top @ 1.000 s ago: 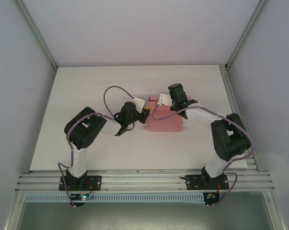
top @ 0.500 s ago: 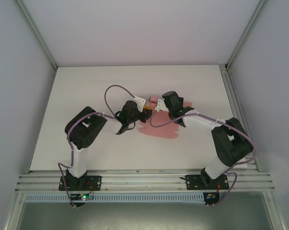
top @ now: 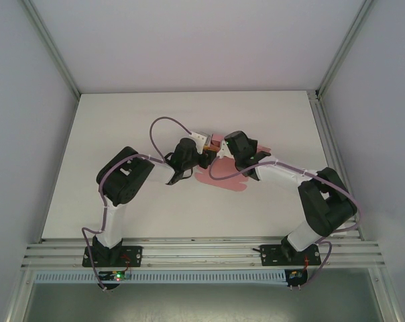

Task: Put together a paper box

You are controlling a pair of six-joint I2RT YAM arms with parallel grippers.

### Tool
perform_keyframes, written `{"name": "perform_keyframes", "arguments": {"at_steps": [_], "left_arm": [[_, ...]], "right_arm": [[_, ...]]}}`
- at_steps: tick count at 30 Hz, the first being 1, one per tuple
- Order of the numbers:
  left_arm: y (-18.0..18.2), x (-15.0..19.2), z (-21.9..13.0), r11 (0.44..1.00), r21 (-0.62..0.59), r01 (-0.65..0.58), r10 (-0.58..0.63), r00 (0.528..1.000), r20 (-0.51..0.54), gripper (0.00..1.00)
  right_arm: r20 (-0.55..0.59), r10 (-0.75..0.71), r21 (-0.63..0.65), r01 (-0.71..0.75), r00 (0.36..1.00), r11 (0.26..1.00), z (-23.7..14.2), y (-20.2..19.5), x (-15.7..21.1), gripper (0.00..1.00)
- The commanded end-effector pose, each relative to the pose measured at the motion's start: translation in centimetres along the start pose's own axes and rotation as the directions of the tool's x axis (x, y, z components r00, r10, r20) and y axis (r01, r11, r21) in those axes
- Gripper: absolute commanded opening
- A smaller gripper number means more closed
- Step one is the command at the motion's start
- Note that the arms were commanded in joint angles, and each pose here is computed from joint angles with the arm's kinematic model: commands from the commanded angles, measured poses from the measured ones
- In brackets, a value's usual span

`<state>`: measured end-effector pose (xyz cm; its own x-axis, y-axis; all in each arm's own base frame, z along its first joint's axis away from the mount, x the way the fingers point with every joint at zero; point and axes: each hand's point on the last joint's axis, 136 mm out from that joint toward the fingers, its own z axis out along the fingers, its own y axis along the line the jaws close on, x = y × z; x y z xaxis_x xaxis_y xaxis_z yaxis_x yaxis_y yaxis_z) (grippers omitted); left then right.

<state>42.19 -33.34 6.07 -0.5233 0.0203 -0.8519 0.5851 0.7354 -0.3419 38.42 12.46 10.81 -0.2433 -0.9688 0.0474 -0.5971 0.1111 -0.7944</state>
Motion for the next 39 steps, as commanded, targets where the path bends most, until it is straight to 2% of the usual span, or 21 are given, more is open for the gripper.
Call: {"name": "perform_keyframes", "arguments": {"at_steps": [1,3,5,6,10,13,15,17,19,24,27,30,31,33,37,39], "left_arm": [[-2.4,-4.6,-0.1,0.996,0.086,0.009,-0.021,0.989,0.149,0.41],[-2.3,-4.3,-0.7,0.995,0.093,0.02,-0.035,0.988,0.153,0.43],[-2.0,-3.9,-1.1,0.994,0.103,0.047,-0.062,0.987,0.145,0.51],[-2.2,-3.9,-1.2,0.992,0.117,0.05,-0.067,0.987,0.145,0.51],[-2.4,-4.4,-0.6,0.982,0.183,0.051,-0.078,0.986,0.148,0.5],[-2.4,-5.2,-0.1,0.975,0.212,0.065,-0.099,0.984,0.151,0.47],[-2.0,-5.7,0.2,0.98,0.191,0.063,-0.097,0.98,0.173,0.45],[-1.5,-6.2,0.7,0.983,0.168,0.073,-0.104,0.977,0.185,0.45],[-2.2,-6.3,1.5,0.977,0.205,0.066,-0.1,0.982,0.16,0.48],[-1.9,-6.6,2.5,0.967,0.216,0.136,-0.172,0.973,0.156,0.36],[-1.6,-7.3,2.5,0.965,0.2,0.17,-0.207,0.961,0.183,0.21],[-0.8,-7.1,3.4,0.968,0.148,0.202,-0.224,0.963,0.148,0.12],[-0.5,-7.0,3.5,0.968,0.125,0.216,-0.233,0.962,0.145,0.05],[0.0,-7.1,3.6,0.968,0.088,0.237,-0.248,0.956,0.159,0.01],[0.4,-7.3,3.4,0.966,0.018,0.258,-0.256,0.946,0.197,0.0],[-0.3,-7.6,3.6,0.973,0.007,0.231,-0.228,0.952,0.207,0.0]], "right_arm": [[0.044,-0.189,-0.188,0.194,0.981,0.963,0.2,7.2,-1.1,0.0],[-0.029,-0.256,-0.15,0.249,0.966,0.957,1.2,7.7,0.6,0.0],[-0.107,-0.303,-0.101,0.293,0.947,0.951,2.4,7.8,2.1,0.0],[-0.116,-0.304,-0.098,0.293,0.946,0.951,2.8,7.8,2.2,0.0],[-0.062,-0.213,-0.114,0.205,0.975,0.972,3.9,7.4,1.0,0.0],[-0.031,-0.22,-0.114,0.215,0.975,0.97,3.8,7.2,0.5,0.0],[0.0,-0.212,-0.135,0.21,0.977,0.968,3.4,7.4,0.1,0.0],[0.018,-0.199,-0.155,0.2,0.98,0.968,3.0,7.6,-0.1,0.0],[0.031,-0.214,-0.171,0.216,0.976,0.961,2.8,8.0,-0.5,0.0],[0.051,-0.239,-0.205,0.245,0.97,0.948,2.8,8.8,-1.5,0.0],[0.064,-0.22,-0.214,0.229,0.973,0.95,2.8,8.9,-1.7,0.0],[0.06,-0.21,-0.215,0.218,0.976,0.952,2.9,8.8,-1.6,0.0],[0.059,-0.207,-0.217,0.215,0.977,0.952,2.9,8.8,-1.6,0.0],[0.063,-0.193,-0.224,0.202,0.979,0.953,2.9,8.8,-1.5,0.0],[0.067,-0.163,-0.233,0.174,0.984,0.957,2.7,8.7,-1.6,0.0],[0.09,-0.14,-0.251,0.159,0.986,0.955,2.4,8.8,-1.9,0.0]]}}
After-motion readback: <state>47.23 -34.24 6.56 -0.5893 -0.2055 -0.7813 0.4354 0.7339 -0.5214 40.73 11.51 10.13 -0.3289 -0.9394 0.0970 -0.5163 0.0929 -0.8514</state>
